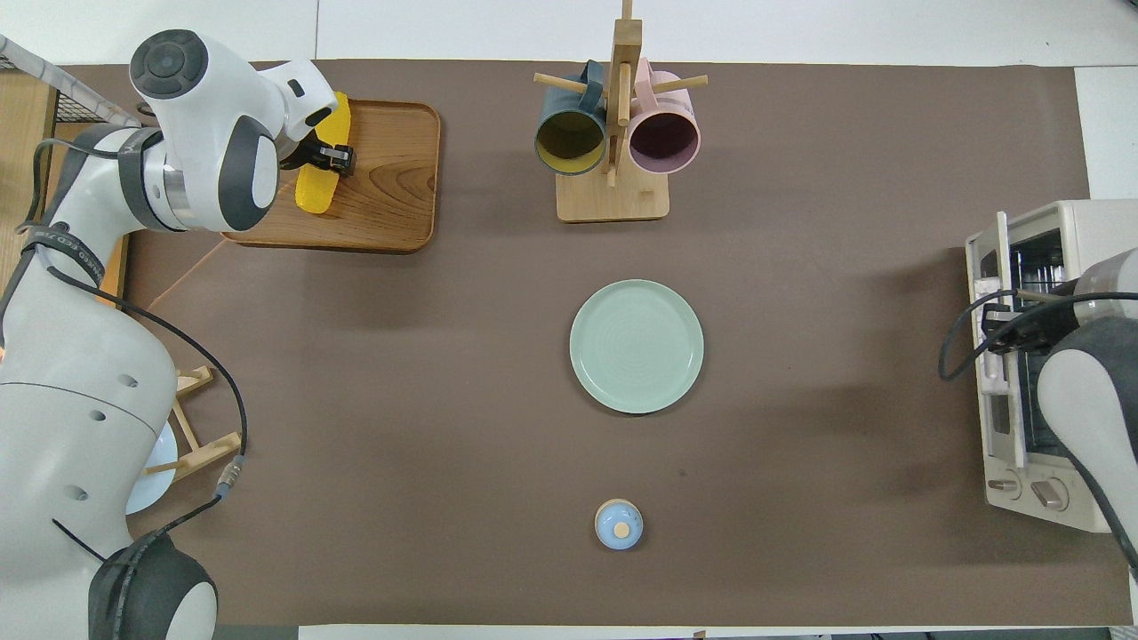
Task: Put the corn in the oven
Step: 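Carry the corn toward the plate while the right gripper opens the oven door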
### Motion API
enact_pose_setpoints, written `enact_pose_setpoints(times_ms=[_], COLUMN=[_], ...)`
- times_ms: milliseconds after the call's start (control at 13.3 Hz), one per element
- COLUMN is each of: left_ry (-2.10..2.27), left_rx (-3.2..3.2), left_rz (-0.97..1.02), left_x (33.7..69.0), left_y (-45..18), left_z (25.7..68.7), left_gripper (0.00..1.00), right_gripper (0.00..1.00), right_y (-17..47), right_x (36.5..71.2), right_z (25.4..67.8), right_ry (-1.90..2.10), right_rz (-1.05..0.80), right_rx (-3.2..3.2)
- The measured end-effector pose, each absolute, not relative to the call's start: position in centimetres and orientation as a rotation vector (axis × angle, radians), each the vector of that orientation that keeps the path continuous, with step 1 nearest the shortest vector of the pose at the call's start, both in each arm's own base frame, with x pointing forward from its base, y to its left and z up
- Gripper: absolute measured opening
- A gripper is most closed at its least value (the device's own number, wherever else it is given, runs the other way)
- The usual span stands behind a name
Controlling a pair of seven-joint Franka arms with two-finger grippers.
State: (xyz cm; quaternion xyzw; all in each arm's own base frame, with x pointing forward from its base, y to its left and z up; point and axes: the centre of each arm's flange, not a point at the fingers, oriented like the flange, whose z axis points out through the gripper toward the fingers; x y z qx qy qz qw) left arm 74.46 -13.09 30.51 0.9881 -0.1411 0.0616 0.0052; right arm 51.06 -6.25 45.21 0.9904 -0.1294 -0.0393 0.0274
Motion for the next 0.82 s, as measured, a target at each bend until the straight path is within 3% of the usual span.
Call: enact_pose_setpoints(times_ms=[225, 375, 600, 825], left_ry=[-0.406, -0.354, -0.252, -0.191], left_rx=[3.062, 3.003, 2.980, 2.991], left_rz=[0.096, 0.067, -0.001, -0.115], left_x=[73.7, 72.1, 66.7, 59.6], left_y=[-13.1, -13.5, -16.2, -25.7], left_z=[33.7, 40.3, 48.3, 48.1], left_gripper=[0.52, 0.52, 0.52, 0.52], right_gripper=[0.01, 0.01, 0.01, 0.01], right_y=[-4.5, -3.4, -1.7, -0.5], right_x=[51.2, 51.3, 51.9, 51.9], right_z=[43.6, 42.3, 39.2, 36.5], right_ry=[-0.371, -0.360, -0.311, -0.264], right_rz=[-0.114, -0.106, -0.101, -0.076], right_rx=[3.084, 3.104, 3.125, 3.140])
